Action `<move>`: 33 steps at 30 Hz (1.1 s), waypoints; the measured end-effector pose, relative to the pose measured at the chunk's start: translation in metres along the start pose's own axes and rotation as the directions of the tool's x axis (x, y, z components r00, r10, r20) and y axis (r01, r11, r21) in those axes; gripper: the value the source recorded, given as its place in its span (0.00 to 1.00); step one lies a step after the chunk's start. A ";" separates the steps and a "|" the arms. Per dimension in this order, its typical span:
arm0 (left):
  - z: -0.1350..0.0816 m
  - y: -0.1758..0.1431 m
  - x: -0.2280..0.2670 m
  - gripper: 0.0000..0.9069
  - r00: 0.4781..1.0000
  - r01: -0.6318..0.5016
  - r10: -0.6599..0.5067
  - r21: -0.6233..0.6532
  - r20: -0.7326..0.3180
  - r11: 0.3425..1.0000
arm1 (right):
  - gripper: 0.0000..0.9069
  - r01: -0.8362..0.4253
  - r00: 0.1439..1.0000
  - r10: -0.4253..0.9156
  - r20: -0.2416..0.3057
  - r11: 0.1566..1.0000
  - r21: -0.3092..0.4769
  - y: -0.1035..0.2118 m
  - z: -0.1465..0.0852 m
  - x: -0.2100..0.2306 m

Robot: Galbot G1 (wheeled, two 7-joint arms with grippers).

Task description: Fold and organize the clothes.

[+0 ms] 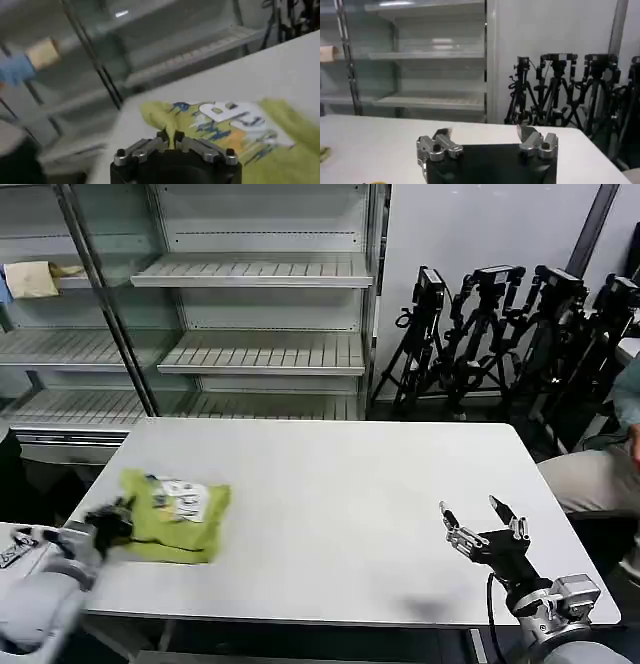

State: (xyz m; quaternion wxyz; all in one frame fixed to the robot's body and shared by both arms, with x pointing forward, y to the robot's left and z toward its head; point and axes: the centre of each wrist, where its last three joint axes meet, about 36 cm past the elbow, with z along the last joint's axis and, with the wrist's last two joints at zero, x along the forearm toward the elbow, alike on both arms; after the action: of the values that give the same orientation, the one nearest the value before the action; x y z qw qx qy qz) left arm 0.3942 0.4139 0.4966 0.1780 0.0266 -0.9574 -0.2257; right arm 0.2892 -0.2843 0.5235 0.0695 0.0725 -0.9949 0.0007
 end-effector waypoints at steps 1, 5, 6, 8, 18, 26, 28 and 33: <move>-0.005 0.006 0.003 0.01 1.000 0.004 -0.004 -0.022 0.011 1.000 | 1.00 -0.002 1.000 0.002 0.001 1.000 -0.002 0.000 0.001 0.000; -0.027 0.001 0.021 0.01 0.998 -0.013 0.018 -0.083 0.066 0.996 | 1.00 -0.007 1.000 0.007 -0.002 1.000 -0.004 -0.001 0.003 0.001; -0.032 -0.007 0.027 0.01 0.996 -0.027 0.034 -0.086 0.083 0.996 | 1.00 -0.010 1.000 0.010 -0.003 1.000 -0.003 -0.002 0.003 0.001; -0.037 -0.029 0.037 0.01 0.992 -0.061 0.069 -0.077 0.109 0.995 | 1.00 -0.016 1.000 0.016 -0.003 1.000 -0.004 -0.003 0.003 0.003; -0.048 -0.197 0.077 0.02 0.912 -0.392 0.372 0.103 0.172 0.914 | 1.00 -0.040 0.999 0.040 -0.004 0.999 0.017 -0.011 -0.003 0.009; -0.081 -0.282 0.059 0.02 0.893 -0.445 0.401 0.265 0.207 0.855 | 1.00 -0.044 0.999 0.043 0.009 0.998 0.043 -0.030 -0.007 0.000; -0.089 -0.294 0.053 0.90 0.896 -0.441 0.394 0.293 0.207 0.848 | 1.00 -0.044 0.999 0.043 0.012 0.998 0.050 -0.034 -0.008 -0.004; -0.103 -0.319 0.045 1.00 0.896 -0.442 0.396 0.336 0.199 0.831 | 1.00 -0.045 0.999 0.044 0.024 0.997 0.057 -0.041 -0.009 -0.015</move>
State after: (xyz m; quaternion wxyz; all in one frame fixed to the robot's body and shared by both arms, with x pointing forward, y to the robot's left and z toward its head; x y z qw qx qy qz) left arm 0.3791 0.0787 0.4561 0.1565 -0.1648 -0.9738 0.0038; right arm 0.3111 -0.3231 0.5300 0.0558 0.0523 -0.9966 0.0301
